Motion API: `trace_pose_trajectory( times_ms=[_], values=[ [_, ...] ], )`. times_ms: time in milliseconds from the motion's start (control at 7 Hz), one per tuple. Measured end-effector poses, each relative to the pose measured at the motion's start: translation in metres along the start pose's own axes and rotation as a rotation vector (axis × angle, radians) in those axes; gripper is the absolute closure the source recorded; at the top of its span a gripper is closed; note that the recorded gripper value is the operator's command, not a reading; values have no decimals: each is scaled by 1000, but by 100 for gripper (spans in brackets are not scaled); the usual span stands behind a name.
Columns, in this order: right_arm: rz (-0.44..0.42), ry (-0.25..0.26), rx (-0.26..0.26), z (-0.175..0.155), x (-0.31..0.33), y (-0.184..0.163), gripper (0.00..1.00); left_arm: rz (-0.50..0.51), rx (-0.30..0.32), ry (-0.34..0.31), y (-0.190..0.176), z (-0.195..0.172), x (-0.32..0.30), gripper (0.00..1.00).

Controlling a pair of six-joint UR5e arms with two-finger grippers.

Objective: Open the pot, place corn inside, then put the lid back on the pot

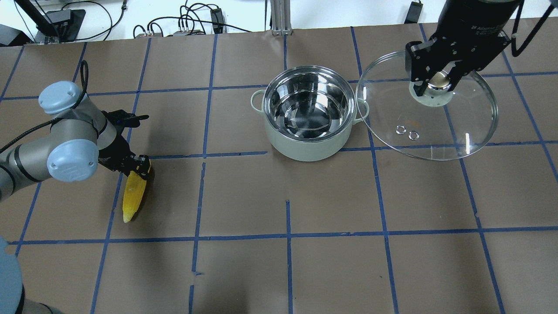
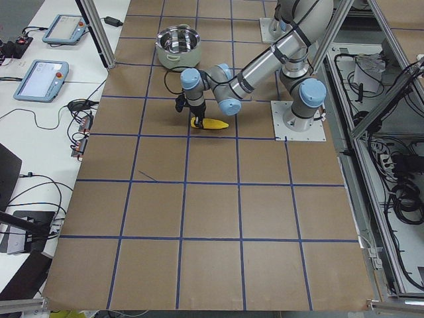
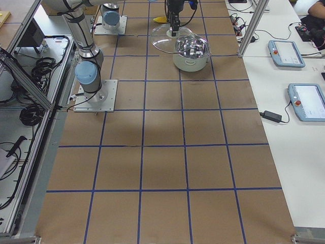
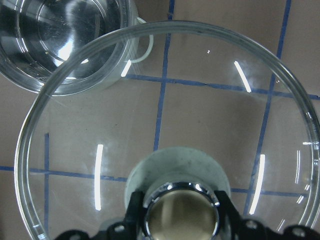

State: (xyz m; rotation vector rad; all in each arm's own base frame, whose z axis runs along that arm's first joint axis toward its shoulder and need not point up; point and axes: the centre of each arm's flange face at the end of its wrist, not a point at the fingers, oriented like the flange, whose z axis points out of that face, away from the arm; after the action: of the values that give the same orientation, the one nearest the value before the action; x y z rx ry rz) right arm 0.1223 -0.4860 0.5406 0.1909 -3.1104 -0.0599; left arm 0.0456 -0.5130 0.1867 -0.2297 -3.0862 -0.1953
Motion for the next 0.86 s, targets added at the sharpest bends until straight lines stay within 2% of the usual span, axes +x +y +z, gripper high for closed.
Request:
trace_pose_trajectory(
  times_ms=[143, 429, 571, 857],
  values=[
    [2, -1, -3, 4, 1, 0, 91, -7, 16, -8, -4, -9, 3, 84],
    [4, 2, 0, 17, 1, -2, 91, -29, 53, -23, -33, -58, 39, 84],
    [5, 3, 7, 19, 1, -3, 91, -50, 71, -24, -54, -92, 78, 84],
    [5, 1, 26, 25, 0, -8, 91, -111, 131, 16, -86, -154, 170, 84]
  ],
)
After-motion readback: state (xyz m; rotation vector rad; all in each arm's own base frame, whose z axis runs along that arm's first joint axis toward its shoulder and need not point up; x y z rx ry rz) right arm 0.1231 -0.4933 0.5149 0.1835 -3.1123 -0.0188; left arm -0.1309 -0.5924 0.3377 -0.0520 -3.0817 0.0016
